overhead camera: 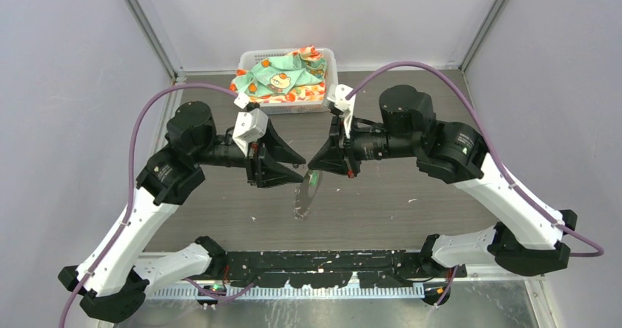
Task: Put the keys on the keyring
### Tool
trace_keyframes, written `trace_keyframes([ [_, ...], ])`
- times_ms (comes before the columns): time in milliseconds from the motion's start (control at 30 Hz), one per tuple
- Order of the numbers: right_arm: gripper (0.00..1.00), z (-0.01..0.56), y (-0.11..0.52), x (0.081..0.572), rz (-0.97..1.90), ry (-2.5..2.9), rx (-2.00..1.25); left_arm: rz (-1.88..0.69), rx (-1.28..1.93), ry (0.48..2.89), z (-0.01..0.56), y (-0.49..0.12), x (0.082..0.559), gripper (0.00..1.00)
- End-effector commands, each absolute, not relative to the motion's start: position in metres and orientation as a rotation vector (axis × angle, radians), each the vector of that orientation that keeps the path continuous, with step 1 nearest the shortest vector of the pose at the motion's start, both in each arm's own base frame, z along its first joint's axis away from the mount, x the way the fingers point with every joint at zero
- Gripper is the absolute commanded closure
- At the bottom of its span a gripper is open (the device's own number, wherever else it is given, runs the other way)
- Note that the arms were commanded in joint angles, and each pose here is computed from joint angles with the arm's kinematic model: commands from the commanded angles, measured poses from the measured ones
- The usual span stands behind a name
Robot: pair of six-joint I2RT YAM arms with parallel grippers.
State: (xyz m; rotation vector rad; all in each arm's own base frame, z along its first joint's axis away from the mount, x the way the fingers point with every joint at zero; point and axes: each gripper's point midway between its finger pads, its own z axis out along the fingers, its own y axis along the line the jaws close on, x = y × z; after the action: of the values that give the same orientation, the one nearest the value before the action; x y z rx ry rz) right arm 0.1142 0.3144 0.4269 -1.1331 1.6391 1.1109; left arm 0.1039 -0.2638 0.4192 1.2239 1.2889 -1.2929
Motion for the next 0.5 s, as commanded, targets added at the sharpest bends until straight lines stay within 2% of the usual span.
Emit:
trace_keyframes([
  [0, 0.99, 0.426, 0.313, 0.11, 1.09, 1.674, -1.22, -1.287, 1.404, 1.215, 0.415, -0.255, 0.083, 0.58],
  [133, 0.99, 0.42, 0.317, 0.109, 1.091, 1.72, -1.264, -1.249, 1.433, 1.208, 0.412, -0.257, 0.089, 0.66],
  [300, 0.99, 0.415, 0.319, 0.11, 1.082, 1.784, -1.288, -1.219, 1.479, 1.214, 0.404, -0.257, 0.092, 0.85],
  [467, 0.99, 0.412, 0.321, 0.113, 1.053, 1.805, -1.315, -1.214, 1.508, 1.226, 0.396, -0.256, 0.092, 0.88],
])
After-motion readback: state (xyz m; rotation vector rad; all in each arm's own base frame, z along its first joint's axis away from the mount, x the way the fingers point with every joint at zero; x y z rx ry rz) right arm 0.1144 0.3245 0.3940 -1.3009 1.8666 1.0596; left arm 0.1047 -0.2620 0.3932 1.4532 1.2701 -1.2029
